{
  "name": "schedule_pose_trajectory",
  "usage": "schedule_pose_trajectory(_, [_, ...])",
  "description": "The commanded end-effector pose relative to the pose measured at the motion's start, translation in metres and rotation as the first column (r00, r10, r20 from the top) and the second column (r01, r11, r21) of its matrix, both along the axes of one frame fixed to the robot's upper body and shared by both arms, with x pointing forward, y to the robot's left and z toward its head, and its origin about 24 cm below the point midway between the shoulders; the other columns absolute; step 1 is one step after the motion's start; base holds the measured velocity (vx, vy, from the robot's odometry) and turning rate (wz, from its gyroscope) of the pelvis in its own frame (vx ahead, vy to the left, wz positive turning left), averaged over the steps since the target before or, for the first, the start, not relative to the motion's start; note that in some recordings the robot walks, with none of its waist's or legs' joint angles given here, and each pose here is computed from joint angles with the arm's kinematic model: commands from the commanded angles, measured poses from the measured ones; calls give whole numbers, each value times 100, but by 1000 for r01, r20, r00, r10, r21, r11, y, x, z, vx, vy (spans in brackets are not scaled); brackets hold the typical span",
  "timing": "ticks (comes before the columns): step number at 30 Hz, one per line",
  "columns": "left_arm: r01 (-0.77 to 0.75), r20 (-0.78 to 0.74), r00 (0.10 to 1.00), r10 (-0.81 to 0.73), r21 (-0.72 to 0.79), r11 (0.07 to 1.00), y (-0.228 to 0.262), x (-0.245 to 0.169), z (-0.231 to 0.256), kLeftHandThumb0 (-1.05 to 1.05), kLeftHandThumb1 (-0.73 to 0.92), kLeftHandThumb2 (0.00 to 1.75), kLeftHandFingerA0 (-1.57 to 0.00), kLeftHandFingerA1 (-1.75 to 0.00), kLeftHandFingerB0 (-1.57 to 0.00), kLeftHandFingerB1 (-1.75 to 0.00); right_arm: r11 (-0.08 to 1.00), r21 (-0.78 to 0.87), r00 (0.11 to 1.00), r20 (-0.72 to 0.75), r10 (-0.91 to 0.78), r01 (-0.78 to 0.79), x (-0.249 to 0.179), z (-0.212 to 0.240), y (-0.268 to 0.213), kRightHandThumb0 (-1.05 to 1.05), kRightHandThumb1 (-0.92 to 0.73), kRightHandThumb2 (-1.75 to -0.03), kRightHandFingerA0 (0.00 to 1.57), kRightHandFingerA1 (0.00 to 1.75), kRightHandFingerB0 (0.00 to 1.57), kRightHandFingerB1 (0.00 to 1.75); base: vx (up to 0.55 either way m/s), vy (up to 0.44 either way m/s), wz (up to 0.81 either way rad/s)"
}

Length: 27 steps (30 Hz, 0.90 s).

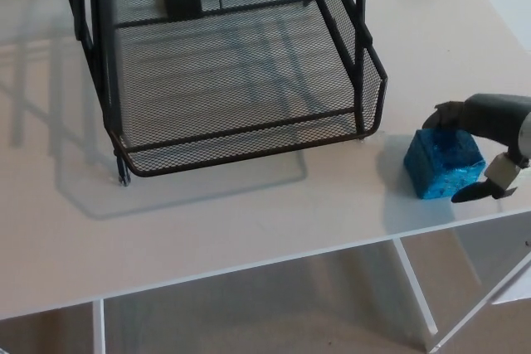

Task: The robot walks towards a desk on which a file tray is kept in the middle and a cube is kept to its right. The robot lifts the cube using its right hand and places it on the file tray.

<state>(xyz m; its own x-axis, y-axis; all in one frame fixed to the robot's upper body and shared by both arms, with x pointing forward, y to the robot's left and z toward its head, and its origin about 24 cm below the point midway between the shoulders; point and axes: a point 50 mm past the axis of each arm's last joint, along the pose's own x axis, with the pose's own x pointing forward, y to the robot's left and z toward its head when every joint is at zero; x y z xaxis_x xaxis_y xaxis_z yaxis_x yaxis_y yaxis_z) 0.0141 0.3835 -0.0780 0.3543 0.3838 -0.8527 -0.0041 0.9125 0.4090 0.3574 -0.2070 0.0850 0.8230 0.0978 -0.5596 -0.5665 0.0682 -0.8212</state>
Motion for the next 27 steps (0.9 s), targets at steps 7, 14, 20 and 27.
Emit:
schedule_pose_trajectory(7, [55, -10, 998, -55, 21, 998, 2, 1, 3, -71, 75, 103, -32, -58, -20, -49, 999, 27, 995, 95, 43, -45, -12, -21, -3, -35, -72, -61, 83, 105, 44, 35, 0, 0, 0])
schedule_pose_trajectory(14, [31, 4, 999, -31, 19, 999, 3, 3, 1, -73, 75, 103, -32, -58, -21, -49, 971, -46, 935, 263, 238, -234, -22, -25, 15, -21, -73, -76, 83, 160, 90, 71, 0, 0, 0])
schedule_pose_trajectory(20, [33, 4, 999, -33, 27, 999, 3, 0, 1, -70, 92, 70, -39, -51, -25, -37, 969, -60, 875, 420, 243, -240, -32, -35, 5, -26, -60, -58, 87, 175, 87, 86, 0, 0, 0])
schedule_pose_trajectory(27, [44, -10, 999, -44, 31, 999, 3, 3, 1, -70, 92, 72, -37, -52, -22, -38, 980, -43, 843, 503, 190, -195, -38, -22, -26, -22, -71, -68, 89, 169, 81, 103, 0, 0, 0])
